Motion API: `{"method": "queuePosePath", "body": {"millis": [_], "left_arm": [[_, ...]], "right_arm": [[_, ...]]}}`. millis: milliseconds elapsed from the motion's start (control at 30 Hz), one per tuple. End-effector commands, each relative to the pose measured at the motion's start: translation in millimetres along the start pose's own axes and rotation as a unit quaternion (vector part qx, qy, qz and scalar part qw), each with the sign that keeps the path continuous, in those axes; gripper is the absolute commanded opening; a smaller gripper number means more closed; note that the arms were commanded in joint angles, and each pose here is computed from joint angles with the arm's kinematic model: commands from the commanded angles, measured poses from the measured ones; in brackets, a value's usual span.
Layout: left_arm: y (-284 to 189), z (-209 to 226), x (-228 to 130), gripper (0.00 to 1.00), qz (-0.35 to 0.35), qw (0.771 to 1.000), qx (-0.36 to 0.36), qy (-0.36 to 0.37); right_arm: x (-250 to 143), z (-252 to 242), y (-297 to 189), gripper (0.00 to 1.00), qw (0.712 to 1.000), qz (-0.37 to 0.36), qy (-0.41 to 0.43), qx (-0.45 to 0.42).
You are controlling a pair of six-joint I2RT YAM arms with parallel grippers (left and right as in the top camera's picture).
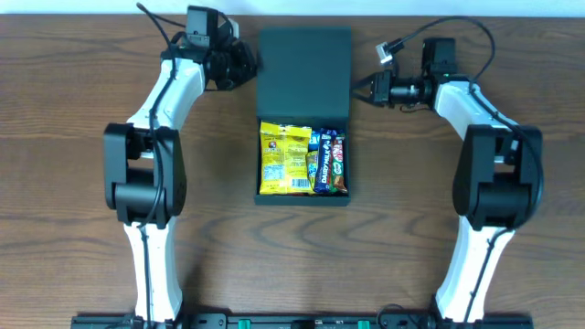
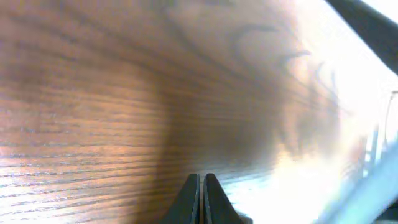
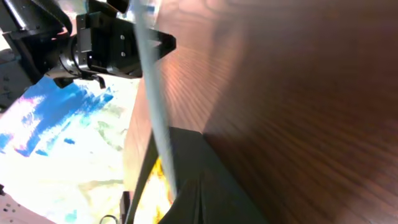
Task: Pack container
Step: 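Swing the lid closed over the box with both grippers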
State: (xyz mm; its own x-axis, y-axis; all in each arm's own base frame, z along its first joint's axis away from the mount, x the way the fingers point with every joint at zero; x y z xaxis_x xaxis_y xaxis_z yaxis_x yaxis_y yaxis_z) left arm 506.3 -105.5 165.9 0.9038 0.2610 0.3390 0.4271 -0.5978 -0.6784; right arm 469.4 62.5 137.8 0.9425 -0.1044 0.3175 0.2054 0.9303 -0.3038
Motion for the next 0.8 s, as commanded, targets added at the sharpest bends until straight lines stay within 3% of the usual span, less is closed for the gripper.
{"method": "queuePosePath", "body": {"millis": [0,367,567,767], "left_arm": [[-43,-41,16,0.06,-0.048,0.995,-0.035,0.081],[-102,-82,14,0.05,-0.083,0.978,-0.044,0.186],[-126,-93,-1,0.06,-0.063,0.969,-0.036,0.238],[-132,-90,-17,0.06,-0.016,0.965,-0.027,0.261]], "right_arm": [[11,46,-14,0.02,0.997,-0.008,-0.069,0.041],[14,81,-26,0.02,0.992,-0.014,-0.107,0.06],[12,106,-36,0.02,0.99,-0.018,-0.128,0.059],[-2,107,-40,0.01,0.997,-0.008,-0.081,0.008]]}}
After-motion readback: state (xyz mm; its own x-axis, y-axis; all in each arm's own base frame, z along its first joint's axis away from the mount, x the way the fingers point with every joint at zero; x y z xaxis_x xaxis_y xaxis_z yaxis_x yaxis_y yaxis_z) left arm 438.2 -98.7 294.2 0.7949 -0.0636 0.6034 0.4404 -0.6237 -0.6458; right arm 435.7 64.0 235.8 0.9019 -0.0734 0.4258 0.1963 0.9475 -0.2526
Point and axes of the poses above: each gripper's point midway between its finger pads, its own y axis out along the fingers, its own z axis along the line the jaws close on, x = y × z, the point moved 10 cm from there along -y, back along the fingers, and after that the axes turned 4 degrees about y, right-handed, at the moved point
